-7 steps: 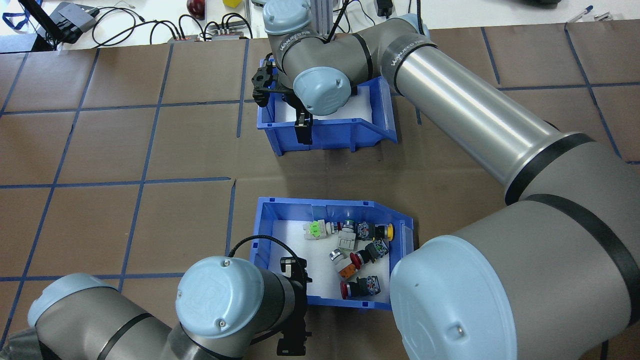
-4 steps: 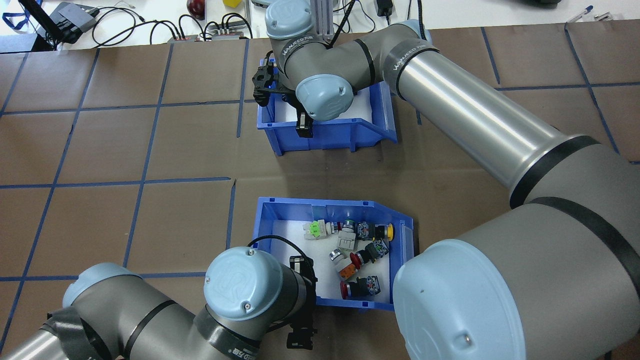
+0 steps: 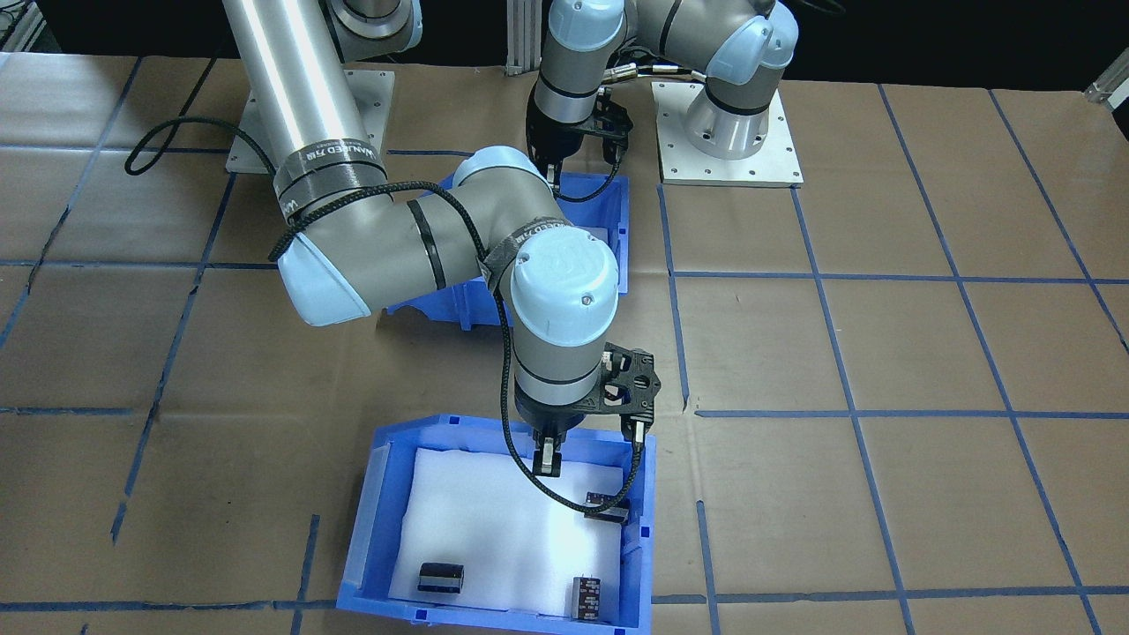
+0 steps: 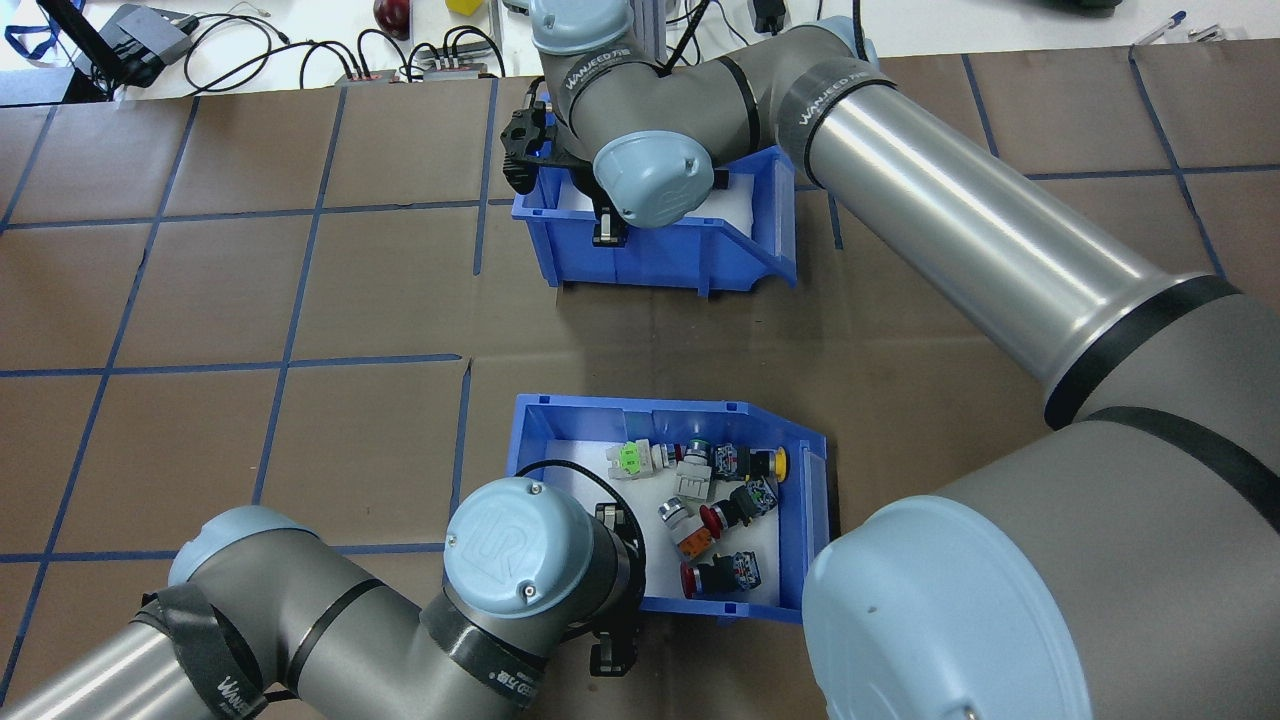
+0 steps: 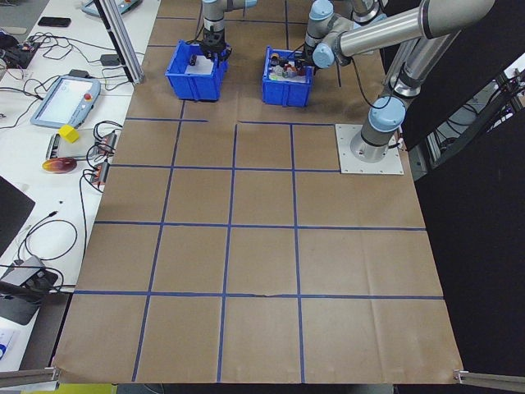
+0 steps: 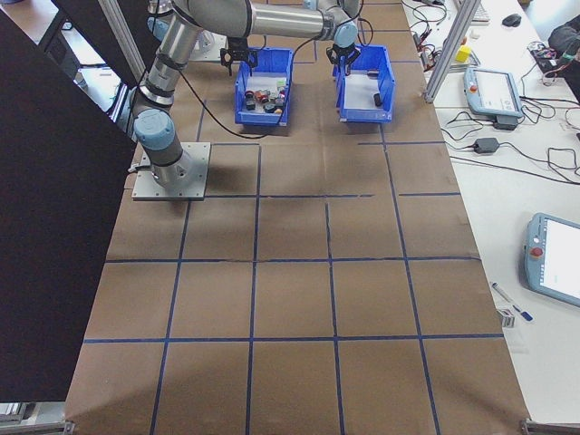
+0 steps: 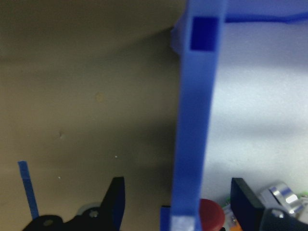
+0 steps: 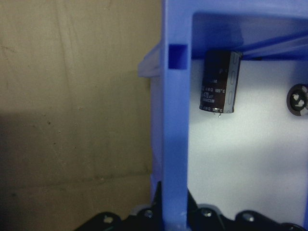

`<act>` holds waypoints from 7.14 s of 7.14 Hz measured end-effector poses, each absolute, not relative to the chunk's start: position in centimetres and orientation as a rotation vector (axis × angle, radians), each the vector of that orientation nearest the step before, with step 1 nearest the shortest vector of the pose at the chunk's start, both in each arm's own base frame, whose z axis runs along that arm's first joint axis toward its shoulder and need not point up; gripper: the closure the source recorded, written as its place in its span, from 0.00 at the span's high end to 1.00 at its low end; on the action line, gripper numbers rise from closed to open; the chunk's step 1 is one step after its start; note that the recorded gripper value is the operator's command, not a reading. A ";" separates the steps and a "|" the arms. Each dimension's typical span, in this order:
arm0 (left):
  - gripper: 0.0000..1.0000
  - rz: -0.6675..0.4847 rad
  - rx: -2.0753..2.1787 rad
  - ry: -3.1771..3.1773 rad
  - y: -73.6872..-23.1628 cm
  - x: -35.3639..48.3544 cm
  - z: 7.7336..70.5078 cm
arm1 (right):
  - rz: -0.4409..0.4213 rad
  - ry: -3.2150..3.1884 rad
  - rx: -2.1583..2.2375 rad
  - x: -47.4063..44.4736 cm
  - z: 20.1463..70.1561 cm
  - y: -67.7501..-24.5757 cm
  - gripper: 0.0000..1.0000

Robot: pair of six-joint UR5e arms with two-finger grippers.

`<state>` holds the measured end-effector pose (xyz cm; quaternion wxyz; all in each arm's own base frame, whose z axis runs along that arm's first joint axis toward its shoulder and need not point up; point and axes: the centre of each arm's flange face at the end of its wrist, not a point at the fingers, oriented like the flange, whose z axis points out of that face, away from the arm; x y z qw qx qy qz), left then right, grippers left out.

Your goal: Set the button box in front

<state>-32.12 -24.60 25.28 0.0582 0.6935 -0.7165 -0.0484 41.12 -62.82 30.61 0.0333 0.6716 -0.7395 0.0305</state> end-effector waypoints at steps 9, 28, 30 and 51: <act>0.00 -0.016 2.085 -2.091 -43.9 -19.2 34.9 | -0.004 -2.092 2.199 8.1 39.6 -63.8 0.06; 0.99 -0.263 2.243 -2.312 -56.6 -23.4 35.2 | 0.062 -2.255 2.179 6.2 35.2 -33.9 0.07; 0.99 -0.229 2.035 -2.423 -55.0 -19.5 41.0 | 0.065 -2.231 2.208 10.6 35.2 -32.5 0.08; 0.99 0.070 -0.345 -3.260 -53.5 -12.3 50.8 | 0.161 -2.176 2.075 32.4 34.3 -30.4 1.00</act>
